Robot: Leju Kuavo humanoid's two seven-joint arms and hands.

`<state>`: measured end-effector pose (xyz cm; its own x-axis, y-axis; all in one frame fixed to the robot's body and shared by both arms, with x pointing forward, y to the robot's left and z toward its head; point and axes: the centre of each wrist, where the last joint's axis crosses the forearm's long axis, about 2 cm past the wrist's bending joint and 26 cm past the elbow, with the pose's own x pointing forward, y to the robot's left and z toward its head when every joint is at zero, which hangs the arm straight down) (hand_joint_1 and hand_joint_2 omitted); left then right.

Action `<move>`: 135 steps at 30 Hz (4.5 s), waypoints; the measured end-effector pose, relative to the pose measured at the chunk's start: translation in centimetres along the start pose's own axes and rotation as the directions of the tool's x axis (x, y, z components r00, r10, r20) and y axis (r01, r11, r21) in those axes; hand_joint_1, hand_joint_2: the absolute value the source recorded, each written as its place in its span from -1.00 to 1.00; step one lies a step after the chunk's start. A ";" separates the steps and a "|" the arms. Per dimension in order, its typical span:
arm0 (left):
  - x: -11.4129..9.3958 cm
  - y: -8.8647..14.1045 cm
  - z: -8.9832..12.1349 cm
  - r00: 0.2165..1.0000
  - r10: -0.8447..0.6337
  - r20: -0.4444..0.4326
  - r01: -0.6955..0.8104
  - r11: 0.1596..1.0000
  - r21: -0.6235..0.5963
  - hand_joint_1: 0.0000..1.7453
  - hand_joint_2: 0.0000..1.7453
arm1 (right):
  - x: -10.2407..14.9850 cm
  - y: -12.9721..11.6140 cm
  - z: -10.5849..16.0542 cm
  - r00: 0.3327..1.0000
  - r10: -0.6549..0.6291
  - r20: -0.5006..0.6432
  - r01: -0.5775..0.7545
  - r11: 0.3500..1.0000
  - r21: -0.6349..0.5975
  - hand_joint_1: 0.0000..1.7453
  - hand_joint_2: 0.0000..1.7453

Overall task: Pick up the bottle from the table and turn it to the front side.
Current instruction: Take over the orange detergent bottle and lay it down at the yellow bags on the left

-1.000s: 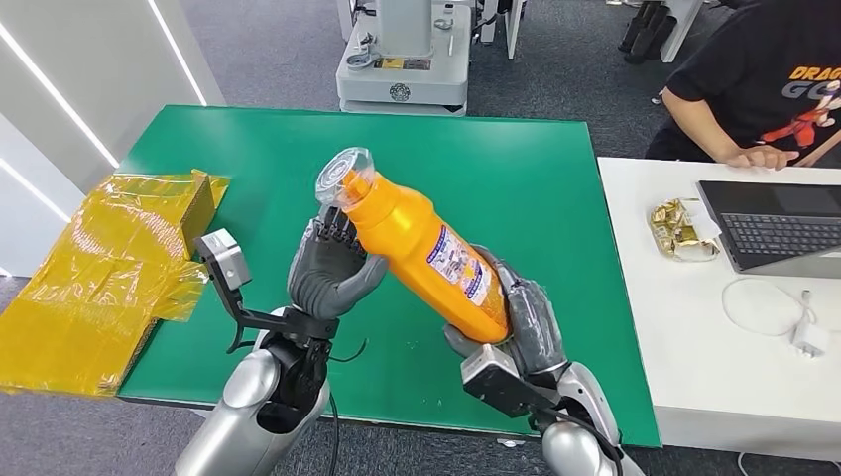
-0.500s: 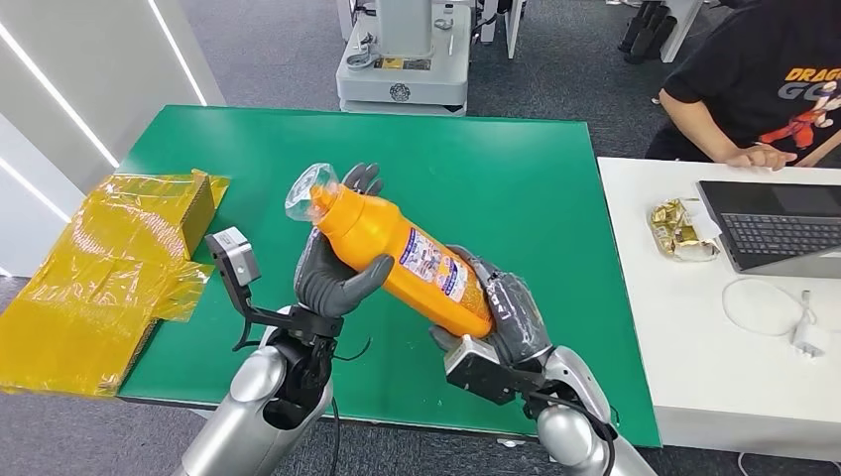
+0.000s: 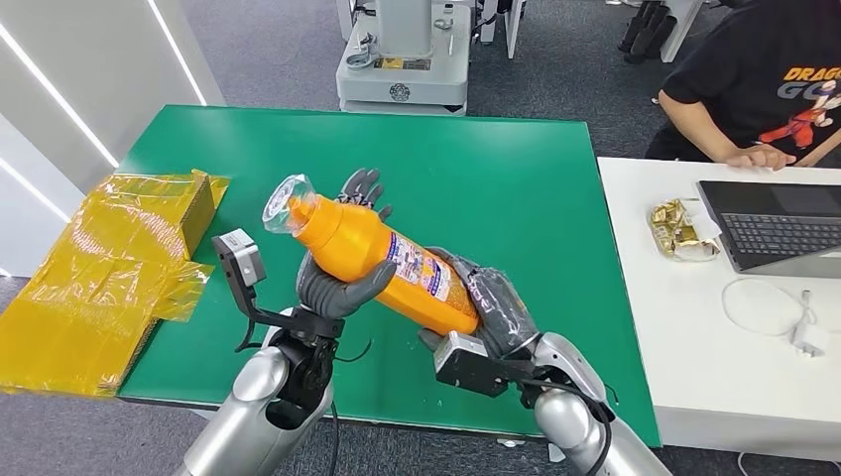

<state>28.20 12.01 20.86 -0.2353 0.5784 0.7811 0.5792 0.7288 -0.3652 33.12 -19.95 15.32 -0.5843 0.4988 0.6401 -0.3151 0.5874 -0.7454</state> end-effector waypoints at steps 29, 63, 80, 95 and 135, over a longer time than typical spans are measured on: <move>-0.9 0.6 1.0 0.999 -0.036 0.030 0.035 0.999 0.041 1.00 1.00 | -0.9 -0.3 -1.0 1.000 0.013 0.011 -0.014 0.992 0.122 -0.18 1.00; -0.6 1.6 0.6 0.981 -0.191 0.039 0.187 0.978 0.093 1.00 1.00 | 6.3 2.1 6.2 0.924 -0.148 0.353 0.350 0.702 -0.621 -1.00 1.00; 1.5 8.0 4.2 0.343 -0.938 -0.042 0.931 0.334 0.146 1.00 1.00 | 10.2 1.5 8.6 0.922 -0.079 0.380 0.358 0.552 -0.753 -1.00 1.00; 7.4 16.8 7.1 -0.350 -0.934 -0.066 0.936 -0.347 -0.064 1.00 1.00 | 11.0 2.2 9.8 0.899 -0.135 0.417 0.417 0.554 -0.721 -1.00 1.00; 9.2 30.2 4.3 -0.557 -0.825 0.093 0.360 -0.341 -0.869 1.00 1.00 | 11.6 1.6 9.5 0.870 -0.160 0.466 0.459 0.609 -0.647 -1.00 1.00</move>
<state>40.20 40.93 14.89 -0.4194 -0.8895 -0.1812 0.3957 -0.3588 0.8454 18.73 -19.28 19.82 -0.8065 0.0431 0.5897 0.0242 0.9989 -0.0399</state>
